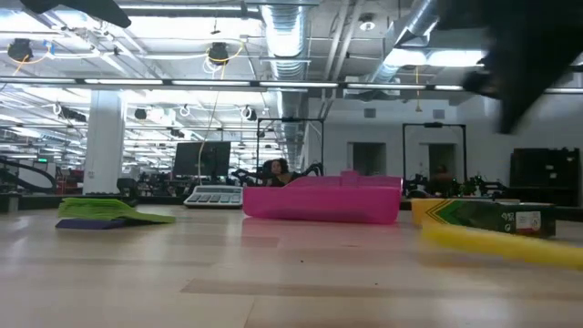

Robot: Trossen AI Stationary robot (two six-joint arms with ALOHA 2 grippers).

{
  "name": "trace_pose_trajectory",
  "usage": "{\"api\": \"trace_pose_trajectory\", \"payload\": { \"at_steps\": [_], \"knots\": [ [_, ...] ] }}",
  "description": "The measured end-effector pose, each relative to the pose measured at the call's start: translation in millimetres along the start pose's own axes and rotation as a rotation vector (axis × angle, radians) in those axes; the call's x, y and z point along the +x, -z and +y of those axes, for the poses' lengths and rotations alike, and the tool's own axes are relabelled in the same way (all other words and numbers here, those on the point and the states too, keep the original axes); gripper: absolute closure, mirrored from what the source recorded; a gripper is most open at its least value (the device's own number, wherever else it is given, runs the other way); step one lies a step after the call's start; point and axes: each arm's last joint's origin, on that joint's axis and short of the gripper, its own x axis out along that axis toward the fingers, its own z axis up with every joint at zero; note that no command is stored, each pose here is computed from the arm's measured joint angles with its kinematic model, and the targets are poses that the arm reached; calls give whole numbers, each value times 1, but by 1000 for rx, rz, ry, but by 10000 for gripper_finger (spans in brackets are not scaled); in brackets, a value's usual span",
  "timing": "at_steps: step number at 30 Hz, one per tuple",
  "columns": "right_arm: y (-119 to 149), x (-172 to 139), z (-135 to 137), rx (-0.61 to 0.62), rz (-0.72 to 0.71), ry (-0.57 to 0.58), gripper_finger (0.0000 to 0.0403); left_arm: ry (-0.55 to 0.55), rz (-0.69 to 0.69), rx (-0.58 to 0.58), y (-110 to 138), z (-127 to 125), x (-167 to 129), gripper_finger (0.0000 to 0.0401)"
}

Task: Pack school essentials
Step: Put the yellow pen into the supply box

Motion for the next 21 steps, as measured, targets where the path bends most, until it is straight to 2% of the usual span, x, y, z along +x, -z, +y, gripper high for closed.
{"api": "trace_pose_trajectory", "payload": {
  "at_steps": [5,7,9,11,14,19,21],
  "knots": [
    [-44,-7,-38,11,-77,62,401,-1,-3,-1,0,0,0,173],
    [-56,-9,-57,52,-93,92,401,-1,-3,0,0,0,0,173],
    [-63,-10,-72,130,-79,81,400,0,-1,-1,0,0,0,173],
    [-66,-10,-77,171,-56,16,396,2,15,-1,0,0,0,173],
    [-65,-10,-63,133,-52,-95,388,9,44,1,2,0,-1,173],
    [-69,-9,-17,0,-234,-283,374,26,65,19,5,-1,-4,173],
    [-67,-4,-3,-78,-267,-303,356,29,67,23,5,-1,-5,173]
  ]
}}
